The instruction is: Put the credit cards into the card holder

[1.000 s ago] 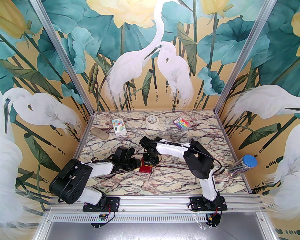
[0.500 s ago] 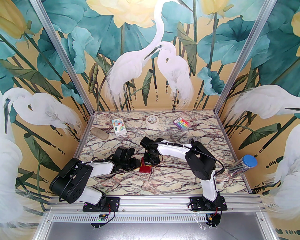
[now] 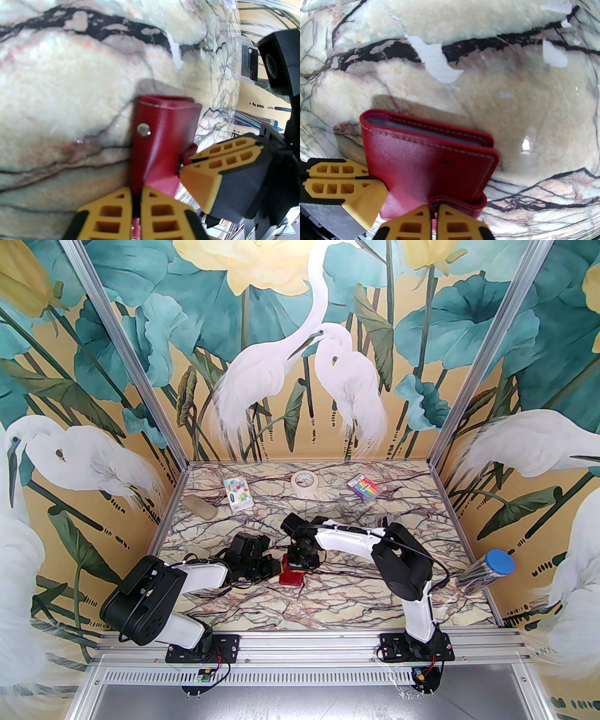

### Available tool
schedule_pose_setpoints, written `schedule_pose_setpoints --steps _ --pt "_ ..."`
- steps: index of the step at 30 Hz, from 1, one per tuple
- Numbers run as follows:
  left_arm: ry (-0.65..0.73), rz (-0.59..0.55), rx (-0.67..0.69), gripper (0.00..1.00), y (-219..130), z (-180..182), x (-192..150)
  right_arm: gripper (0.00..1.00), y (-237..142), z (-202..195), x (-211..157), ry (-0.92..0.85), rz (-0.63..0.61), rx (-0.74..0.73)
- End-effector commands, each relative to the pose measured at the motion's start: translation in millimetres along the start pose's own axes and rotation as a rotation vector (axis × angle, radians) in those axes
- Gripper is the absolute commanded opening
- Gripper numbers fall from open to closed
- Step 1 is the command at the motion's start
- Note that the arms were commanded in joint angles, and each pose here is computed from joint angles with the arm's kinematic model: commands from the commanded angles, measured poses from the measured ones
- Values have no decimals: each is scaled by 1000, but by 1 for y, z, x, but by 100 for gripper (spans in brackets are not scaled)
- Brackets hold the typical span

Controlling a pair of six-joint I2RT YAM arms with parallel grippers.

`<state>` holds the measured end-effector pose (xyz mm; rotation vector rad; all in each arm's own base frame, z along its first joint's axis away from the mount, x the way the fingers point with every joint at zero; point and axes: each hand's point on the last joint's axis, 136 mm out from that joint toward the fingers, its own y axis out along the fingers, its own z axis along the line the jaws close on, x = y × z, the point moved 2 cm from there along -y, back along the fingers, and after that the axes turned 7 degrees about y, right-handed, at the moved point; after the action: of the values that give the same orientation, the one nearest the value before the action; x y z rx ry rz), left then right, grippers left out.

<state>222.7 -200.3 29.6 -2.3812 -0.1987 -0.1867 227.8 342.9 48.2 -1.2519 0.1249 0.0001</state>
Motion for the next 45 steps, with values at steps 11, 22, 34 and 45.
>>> schedule_pose_setpoints --steps 11,22,34,45 --pt "-28 60 72 0 7 17 -17 0 -6 -11 1 -22 -34 -34" --pt "-27 60 75 0 7 17 -18 0 -18 -16 1 -27 -56 -37" --pt "-23 48 65 1 1 10 -14 0 -24 -33 1 4 -66 -35" --pt "-13 -15 93 47 -20 -6 -3 0 -46 -27 -6 -25 -72 57"
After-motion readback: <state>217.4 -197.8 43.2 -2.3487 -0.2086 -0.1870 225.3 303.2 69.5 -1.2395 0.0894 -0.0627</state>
